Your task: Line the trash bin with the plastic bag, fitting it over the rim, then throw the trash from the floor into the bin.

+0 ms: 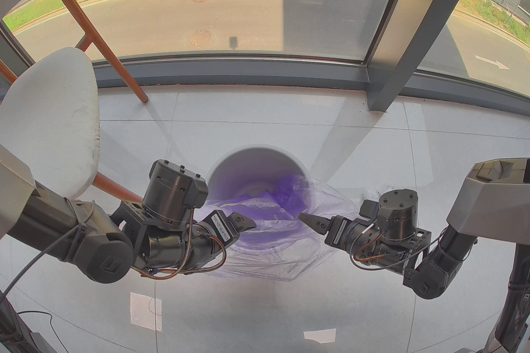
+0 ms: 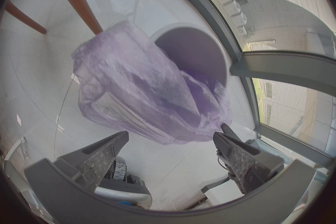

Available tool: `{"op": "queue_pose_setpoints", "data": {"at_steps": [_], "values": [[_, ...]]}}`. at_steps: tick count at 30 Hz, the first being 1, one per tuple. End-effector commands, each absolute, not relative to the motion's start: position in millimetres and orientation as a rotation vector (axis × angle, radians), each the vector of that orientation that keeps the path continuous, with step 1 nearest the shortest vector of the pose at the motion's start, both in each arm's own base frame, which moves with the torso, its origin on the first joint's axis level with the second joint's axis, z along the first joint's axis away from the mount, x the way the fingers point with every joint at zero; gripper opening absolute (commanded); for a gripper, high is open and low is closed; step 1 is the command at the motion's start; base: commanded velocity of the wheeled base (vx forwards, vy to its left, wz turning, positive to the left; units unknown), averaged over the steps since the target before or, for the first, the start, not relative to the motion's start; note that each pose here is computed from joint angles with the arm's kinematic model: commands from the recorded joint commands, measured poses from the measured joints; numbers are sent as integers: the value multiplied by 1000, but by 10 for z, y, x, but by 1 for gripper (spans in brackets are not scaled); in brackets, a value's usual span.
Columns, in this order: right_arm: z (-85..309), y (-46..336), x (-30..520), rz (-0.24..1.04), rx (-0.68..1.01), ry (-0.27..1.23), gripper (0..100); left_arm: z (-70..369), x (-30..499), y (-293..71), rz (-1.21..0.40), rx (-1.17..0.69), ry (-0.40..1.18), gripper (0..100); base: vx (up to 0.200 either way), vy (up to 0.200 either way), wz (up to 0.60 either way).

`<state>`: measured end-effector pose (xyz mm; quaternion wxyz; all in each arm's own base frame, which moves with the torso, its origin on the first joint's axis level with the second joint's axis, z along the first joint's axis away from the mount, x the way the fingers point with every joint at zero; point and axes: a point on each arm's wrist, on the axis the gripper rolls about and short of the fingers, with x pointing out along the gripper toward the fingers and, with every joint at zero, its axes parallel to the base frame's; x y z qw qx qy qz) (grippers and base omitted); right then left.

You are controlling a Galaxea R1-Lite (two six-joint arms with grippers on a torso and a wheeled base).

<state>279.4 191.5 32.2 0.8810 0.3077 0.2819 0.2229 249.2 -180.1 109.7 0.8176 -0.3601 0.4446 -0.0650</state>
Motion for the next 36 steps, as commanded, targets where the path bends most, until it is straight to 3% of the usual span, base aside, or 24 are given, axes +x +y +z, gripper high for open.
{"op": "queue_pose_setpoints", "data": {"at_steps": [1,9,10,15,16,36], "values": [[320,1957,2843,469,646,574,100,1053,2579,-1768,-110,-776,943,100,0,0,0],[357,2001,2834,450,683,562,100,916,2786,-1888,-140,-815,837,100,0,0,0],[365,2002,2836,452,684,559,0,915,2811,-1909,-143,-821,823,100,0,0,0],[383,2002,2830,448,685,552,0,874,2820,-1934,-145,-815,824,100,0,0,0],[380,2007,2822,442,683,550,0,876,2817,-1932,-145,-815,824,0,0,0,0],[638,1941,3184,477,750,364,0,1186,3228,-1444,-62,-918,652,0,0,0,0]]}}
